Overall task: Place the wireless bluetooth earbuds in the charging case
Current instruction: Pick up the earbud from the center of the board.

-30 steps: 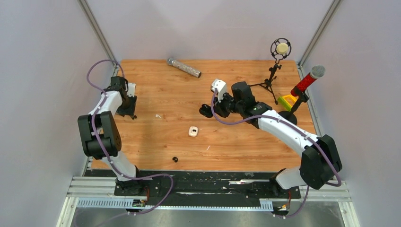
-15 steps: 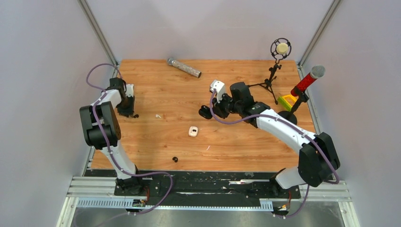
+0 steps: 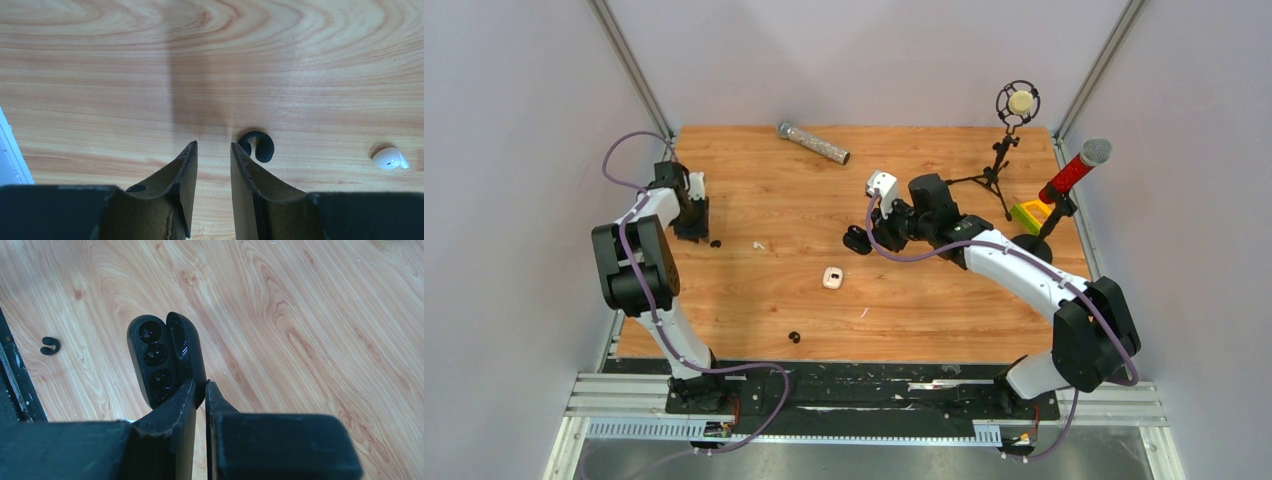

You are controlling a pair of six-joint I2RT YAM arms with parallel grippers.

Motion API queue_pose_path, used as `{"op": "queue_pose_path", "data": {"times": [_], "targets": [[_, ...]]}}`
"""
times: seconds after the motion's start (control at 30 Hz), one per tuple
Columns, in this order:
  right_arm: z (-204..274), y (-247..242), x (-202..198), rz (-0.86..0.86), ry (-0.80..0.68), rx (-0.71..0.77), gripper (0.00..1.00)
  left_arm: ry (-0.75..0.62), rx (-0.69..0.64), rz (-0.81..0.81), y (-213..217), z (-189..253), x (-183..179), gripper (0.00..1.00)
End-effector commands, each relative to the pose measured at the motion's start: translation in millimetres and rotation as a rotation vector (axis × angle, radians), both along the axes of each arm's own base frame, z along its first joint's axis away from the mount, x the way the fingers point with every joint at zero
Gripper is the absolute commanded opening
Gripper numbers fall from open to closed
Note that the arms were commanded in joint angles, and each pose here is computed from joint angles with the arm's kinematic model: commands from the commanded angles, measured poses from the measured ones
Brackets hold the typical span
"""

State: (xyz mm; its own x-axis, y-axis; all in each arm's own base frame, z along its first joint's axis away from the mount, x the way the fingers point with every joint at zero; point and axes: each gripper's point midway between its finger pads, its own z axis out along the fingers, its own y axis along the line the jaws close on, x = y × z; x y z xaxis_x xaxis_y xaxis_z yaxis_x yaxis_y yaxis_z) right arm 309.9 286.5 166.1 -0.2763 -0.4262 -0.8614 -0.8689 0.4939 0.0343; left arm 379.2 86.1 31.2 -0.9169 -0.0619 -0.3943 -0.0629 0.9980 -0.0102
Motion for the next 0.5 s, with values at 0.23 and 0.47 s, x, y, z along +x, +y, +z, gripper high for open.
{"op": "queue_pose_path", "data": {"times": [0.23, 0.47], "targets": [[28.2, 12.7, 5.5, 0.040, -0.050, 0.062, 0.00, -0.094, 0.009, -0.138, -23.2, 23.6, 22.7, 0.37], [31.0, 12.9, 3.4, 0.047, -0.049, 0.067, 0.00, -0.097, 0.032, -0.153, -24.5, 21.5, 22.5, 0.31]]}}
